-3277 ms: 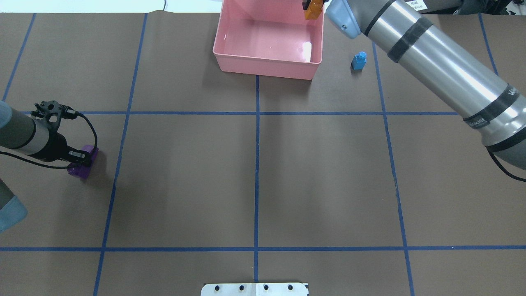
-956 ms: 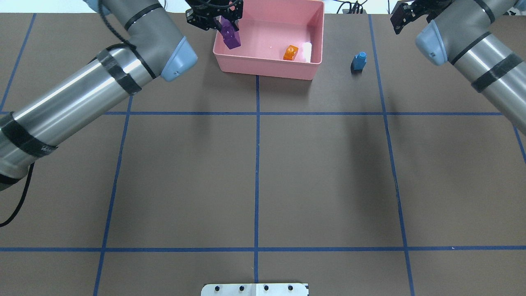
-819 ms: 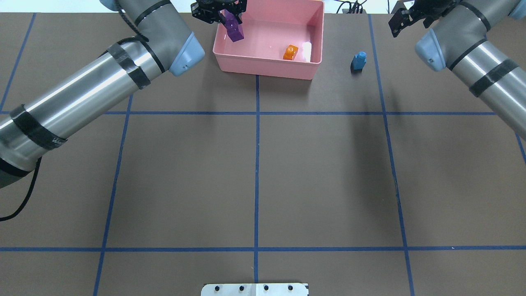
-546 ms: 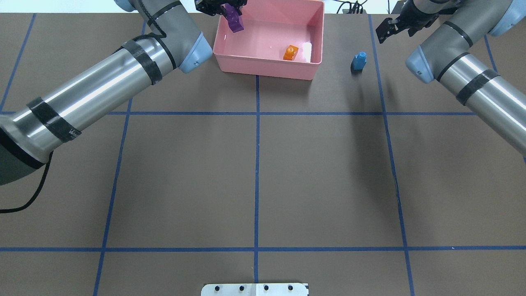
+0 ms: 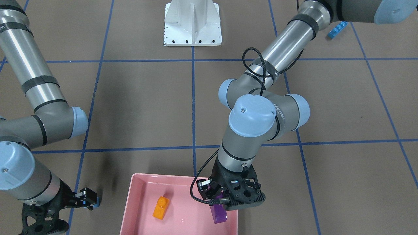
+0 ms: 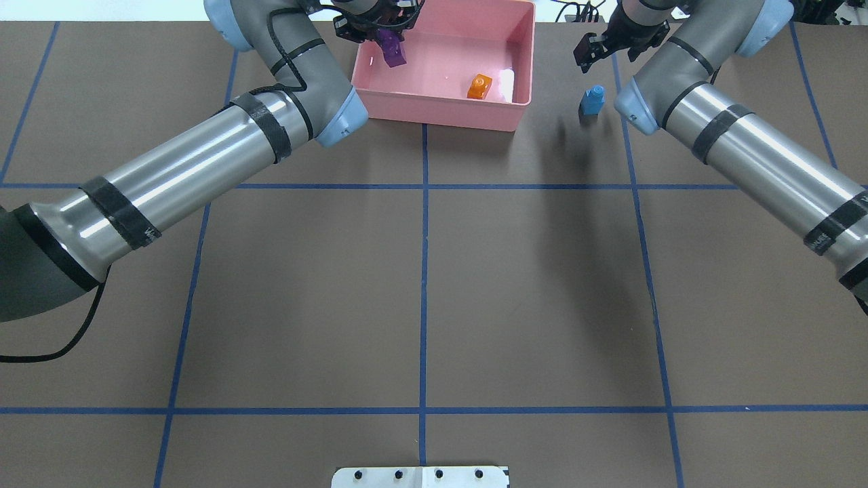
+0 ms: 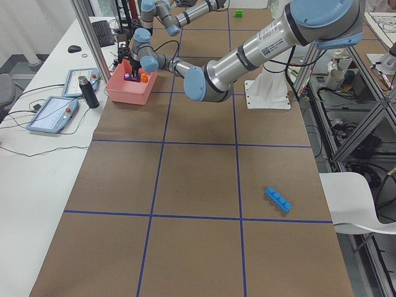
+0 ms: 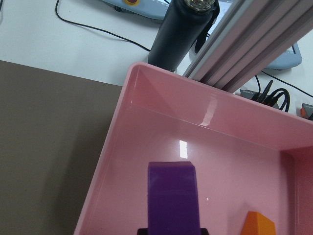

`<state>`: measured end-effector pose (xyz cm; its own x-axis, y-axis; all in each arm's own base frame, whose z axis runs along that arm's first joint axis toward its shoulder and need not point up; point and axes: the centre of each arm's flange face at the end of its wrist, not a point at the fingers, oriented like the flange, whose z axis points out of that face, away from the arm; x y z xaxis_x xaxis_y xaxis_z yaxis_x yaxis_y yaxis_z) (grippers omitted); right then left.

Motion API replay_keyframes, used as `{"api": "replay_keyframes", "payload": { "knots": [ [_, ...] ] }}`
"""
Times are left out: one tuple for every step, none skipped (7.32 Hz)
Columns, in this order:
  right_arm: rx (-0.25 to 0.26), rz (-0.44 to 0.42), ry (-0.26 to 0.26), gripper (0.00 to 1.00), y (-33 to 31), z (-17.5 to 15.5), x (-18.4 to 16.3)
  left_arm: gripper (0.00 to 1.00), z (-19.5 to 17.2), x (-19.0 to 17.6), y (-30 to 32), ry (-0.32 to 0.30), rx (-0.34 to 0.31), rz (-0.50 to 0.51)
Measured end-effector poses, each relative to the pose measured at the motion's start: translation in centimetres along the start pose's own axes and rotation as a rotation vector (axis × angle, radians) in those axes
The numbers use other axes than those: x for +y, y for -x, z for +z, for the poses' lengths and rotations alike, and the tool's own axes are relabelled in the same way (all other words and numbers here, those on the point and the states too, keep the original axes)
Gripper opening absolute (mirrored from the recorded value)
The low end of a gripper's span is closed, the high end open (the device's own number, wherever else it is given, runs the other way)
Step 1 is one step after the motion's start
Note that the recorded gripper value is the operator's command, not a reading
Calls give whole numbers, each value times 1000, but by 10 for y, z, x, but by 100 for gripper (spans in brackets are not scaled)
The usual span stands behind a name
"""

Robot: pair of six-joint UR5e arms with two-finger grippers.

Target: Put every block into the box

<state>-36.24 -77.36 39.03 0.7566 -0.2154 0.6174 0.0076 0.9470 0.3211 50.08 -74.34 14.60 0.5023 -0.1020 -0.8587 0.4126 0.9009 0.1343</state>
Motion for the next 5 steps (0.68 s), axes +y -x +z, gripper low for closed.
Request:
{"api": "replay_keyframes", "payload": {
  "knots": [
    [5, 10, -4, 98, 7, 14, 3, 11, 1, 2, -1, -4, -1, 2],
    [6, 28, -2, 96, 13, 25, 8, 99, 2, 3, -1, -6, -2, 2],
    [7, 52, 6, 86, 18, 34, 13, 100, 2, 3, -2, -6, -3, 4],
    [7, 72, 13, 77, 21, 40, 17, 100, 0, 3, -5, -7, 0, 7],
    [8, 90, 20, 42, 23, 45, 20, 100, -2, 2, -8, -8, 2, 8]
  ]
}}
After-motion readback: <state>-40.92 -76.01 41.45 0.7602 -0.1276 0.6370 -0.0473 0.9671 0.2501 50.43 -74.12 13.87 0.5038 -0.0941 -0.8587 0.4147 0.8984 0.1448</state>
